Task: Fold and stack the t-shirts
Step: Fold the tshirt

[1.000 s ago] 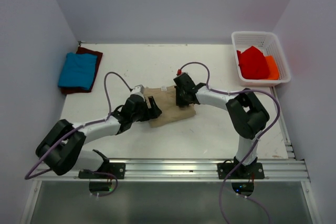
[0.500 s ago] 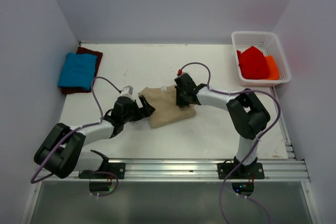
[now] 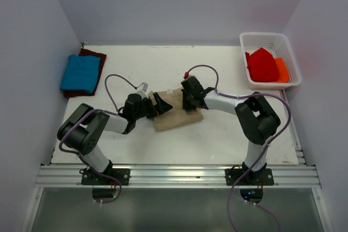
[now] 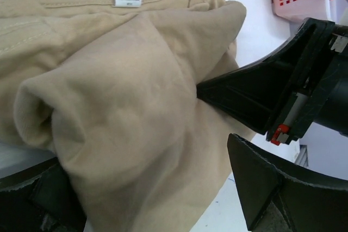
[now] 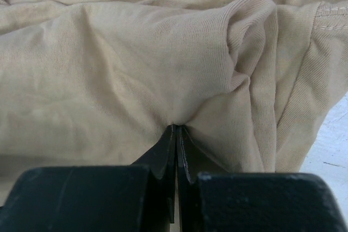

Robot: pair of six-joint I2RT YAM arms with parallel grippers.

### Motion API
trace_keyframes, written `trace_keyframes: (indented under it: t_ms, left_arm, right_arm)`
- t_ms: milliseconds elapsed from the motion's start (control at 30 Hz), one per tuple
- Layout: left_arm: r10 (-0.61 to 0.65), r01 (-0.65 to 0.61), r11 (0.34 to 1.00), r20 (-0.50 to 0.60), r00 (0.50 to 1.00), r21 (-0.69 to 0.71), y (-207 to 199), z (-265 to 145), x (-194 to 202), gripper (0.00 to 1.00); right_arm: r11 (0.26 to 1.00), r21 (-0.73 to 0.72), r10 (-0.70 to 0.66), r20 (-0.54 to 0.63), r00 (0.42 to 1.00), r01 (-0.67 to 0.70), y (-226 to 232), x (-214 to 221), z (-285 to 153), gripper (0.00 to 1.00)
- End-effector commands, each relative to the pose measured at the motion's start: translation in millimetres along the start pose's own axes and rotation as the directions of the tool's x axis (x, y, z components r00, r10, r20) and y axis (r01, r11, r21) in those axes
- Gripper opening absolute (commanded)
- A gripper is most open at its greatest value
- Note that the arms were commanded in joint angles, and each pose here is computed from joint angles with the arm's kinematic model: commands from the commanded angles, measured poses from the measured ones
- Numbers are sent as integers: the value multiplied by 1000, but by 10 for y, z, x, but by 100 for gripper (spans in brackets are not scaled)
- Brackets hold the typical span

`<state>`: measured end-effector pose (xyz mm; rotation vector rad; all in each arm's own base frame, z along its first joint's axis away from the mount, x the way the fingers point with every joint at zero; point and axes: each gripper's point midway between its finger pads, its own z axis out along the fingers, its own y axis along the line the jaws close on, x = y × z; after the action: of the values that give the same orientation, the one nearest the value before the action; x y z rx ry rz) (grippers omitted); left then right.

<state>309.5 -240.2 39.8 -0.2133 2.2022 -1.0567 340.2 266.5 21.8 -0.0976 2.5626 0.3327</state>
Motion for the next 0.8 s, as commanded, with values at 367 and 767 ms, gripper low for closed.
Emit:
trace_keyframes:
  t_ms: [367,767]
  left_arm:
    - [-114,103,993,-211,971,-61,345,193,669,23]
    - [-33,33,999,-91,995,0,156,50,345,0]
  right_arm:
    - [997,70,-12,-127,992,21,-243,447,174,0]
    - [976,-210,-59,-5,998,57,238,154,-221,18]
